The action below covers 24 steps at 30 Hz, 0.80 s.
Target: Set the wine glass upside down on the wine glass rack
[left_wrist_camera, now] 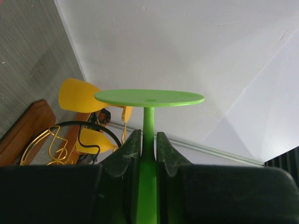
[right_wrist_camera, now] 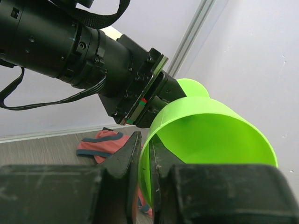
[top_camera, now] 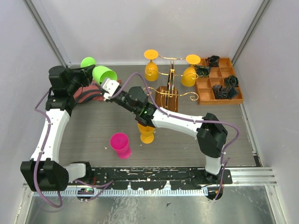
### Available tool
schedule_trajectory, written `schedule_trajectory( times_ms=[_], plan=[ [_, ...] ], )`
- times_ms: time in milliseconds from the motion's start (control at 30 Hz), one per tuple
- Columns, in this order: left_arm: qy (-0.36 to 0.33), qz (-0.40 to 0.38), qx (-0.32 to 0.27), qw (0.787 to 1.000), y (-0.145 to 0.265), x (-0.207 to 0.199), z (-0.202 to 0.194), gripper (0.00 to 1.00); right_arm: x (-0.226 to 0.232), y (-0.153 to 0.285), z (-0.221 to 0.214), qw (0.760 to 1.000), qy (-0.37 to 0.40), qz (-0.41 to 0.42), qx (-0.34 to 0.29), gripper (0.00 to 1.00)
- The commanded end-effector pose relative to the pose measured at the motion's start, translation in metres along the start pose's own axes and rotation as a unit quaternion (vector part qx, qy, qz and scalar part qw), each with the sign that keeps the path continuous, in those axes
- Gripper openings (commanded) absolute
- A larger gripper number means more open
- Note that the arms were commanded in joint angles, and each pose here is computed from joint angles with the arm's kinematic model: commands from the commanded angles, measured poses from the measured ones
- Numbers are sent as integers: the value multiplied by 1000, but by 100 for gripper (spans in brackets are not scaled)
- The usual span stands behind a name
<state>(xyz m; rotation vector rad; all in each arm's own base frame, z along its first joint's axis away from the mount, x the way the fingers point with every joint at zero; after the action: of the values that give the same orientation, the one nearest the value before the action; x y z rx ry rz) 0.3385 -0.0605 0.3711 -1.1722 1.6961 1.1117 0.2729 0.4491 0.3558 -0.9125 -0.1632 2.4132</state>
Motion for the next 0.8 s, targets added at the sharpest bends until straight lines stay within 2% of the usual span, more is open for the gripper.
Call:
schedule_trajectory(
  times_ms=[0, 167, 567, 767],
  plan=[
    [-27, -37, 49, 998, 5, -20, -18, 0, -25, 7, 42, 998, 1, -26, -56, 17],
    [-38, -50, 53, 997, 1, -26, -18, 0, -27, 10, 41, 998, 10, -30, -50, 23],
    [-72, -81, 37, 993, 2, -40, -7, 0, -33, 23, 39, 999, 15, -42, -28, 29],
    [-156, -119, 1, 980, 8, -58, 10, 0, -44, 38, 40, 998, 21, -60, -3, 38]
  ],
)
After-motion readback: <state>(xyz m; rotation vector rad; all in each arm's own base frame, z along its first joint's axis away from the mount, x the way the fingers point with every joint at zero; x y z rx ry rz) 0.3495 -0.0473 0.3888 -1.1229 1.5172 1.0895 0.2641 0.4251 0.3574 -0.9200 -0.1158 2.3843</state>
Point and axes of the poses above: each gripper's point midway between its finger pads, its own y axis back along the fingers, its own x axis along the line the jaws close on, z = x × y, the point moved 7 cm from there along y, back along the fingers, and after that the axes turned 13 degrees about y, right-handed, at the moved point
